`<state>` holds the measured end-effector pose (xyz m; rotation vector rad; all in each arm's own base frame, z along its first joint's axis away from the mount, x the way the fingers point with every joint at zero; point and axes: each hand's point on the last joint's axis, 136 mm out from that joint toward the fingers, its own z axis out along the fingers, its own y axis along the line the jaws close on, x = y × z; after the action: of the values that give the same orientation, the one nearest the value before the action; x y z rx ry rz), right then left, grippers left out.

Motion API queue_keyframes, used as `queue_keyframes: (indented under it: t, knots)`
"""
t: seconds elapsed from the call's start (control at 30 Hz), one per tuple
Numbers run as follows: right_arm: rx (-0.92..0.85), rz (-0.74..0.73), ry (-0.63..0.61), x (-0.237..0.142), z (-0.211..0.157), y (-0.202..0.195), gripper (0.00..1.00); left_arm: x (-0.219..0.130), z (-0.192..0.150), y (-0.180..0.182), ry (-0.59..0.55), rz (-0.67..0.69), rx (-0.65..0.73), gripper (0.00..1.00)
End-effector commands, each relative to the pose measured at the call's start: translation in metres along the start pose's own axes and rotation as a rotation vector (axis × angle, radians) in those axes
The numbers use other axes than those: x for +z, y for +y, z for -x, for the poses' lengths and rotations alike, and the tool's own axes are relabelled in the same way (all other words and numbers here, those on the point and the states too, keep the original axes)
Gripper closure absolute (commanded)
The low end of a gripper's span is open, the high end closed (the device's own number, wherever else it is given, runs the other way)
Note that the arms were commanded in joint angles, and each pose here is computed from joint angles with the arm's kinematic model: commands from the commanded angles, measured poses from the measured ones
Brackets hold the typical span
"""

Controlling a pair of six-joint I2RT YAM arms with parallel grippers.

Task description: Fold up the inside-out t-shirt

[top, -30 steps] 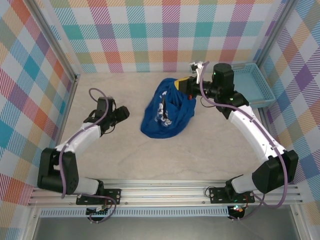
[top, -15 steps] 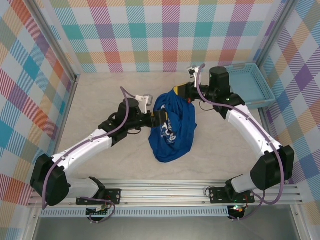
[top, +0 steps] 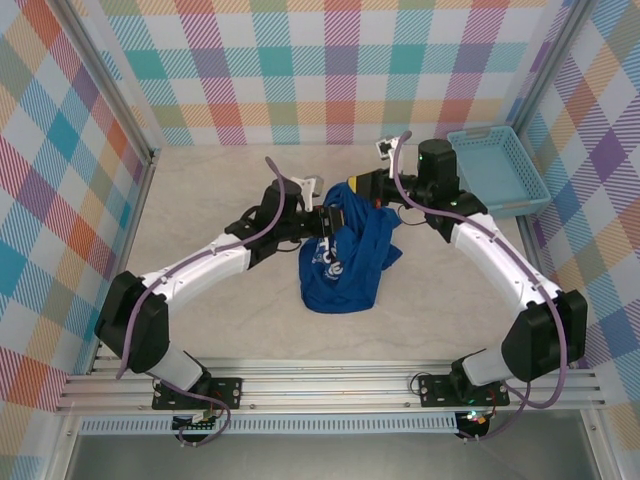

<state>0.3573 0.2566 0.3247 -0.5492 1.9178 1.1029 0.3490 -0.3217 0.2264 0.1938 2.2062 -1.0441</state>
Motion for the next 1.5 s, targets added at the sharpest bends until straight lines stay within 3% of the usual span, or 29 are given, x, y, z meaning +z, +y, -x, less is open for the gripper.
queue_keyframes:
  t: [0.0,0.07,0.2,0.4,0.57,0.7,0.8,1.0,1.13,1.47]
  knots:
    - [-0.083,0.019,-0.095,-0.018,0.028,0.022,1.00,0.002,0.012,0.003,-0.023,0.015,0.018,0.88]
    - [-0.111,-0.004,-0.115,-0.027,0.035,0.026,1.00,-0.002,0.020,0.008,-0.035,0.008,0.015,1.00]
    - [-0.152,-0.128,-0.175,-0.056,0.054,0.024,1.00,-0.039,0.051,0.010,-0.132,-0.023,0.019,1.00]
    - [-0.155,-0.368,-0.273,-0.108,0.076,0.013,1.00,-0.127,0.102,0.015,-0.351,-0.059,0.006,1.00]
    - [-0.138,-0.458,-0.298,-0.123,0.071,0.002,1.00,-0.167,0.115,0.056,-0.457,0.003,-0.087,1.00]
    - [-0.092,-0.436,-0.286,-0.114,0.064,-0.004,1.00,-0.163,0.108,0.071,-0.444,0.002,-0.126,1.00]
    - [-0.066,-0.398,-0.286,-0.105,0.064,-0.004,1.00,-0.154,0.097,0.090,-0.413,0.079,-0.120,1.00]
    - [-0.038,-0.392,-0.375,-0.117,0.089,0.001,1.00,-0.145,0.061,0.177,-0.331,0.467,-0.187,1.00]
    - [-0.030,-0.463,-0.412,-0.140,0.098,-0.007,1.00,-0.155,0.049,0.205,-0.347,0.606,-0.197,1.00]
    - [0.044,-0.348,-0.272,-0.099,0.058,-0.026,1.00,-0.121,0.011,0.219,-0.214,0.581,-0.222,1.00]
